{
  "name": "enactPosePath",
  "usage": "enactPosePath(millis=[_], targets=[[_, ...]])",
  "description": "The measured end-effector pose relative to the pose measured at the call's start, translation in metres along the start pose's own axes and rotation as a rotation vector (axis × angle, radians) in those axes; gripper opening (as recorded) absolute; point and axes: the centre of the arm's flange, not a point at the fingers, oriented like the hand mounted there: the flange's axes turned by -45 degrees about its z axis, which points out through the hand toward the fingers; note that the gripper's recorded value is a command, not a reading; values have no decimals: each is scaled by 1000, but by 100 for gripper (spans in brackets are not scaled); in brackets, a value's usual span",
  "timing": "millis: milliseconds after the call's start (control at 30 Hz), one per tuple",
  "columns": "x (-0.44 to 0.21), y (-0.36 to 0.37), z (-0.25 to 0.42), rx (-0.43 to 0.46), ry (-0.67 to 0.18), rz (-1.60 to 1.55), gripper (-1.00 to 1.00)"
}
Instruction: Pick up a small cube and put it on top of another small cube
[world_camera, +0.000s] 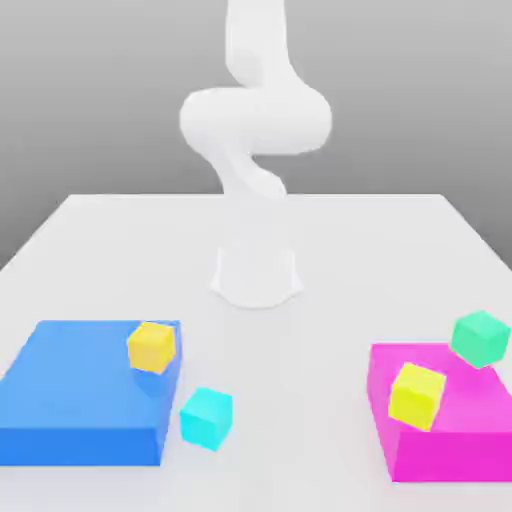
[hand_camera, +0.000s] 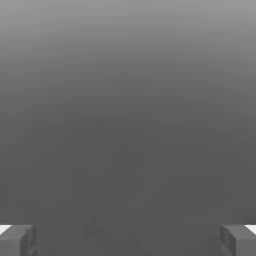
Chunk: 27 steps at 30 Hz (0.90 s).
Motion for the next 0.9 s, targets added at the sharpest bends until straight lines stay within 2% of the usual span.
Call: enactPosePath(millis=[233,500,700,900], targets=[[-39,21,127,156,-160,-199,0],[-119,24,247,287,-324,-432,0],[-192,25,308,351,-441,-619,0],[-265,37,340,383,-557,-816,0]])
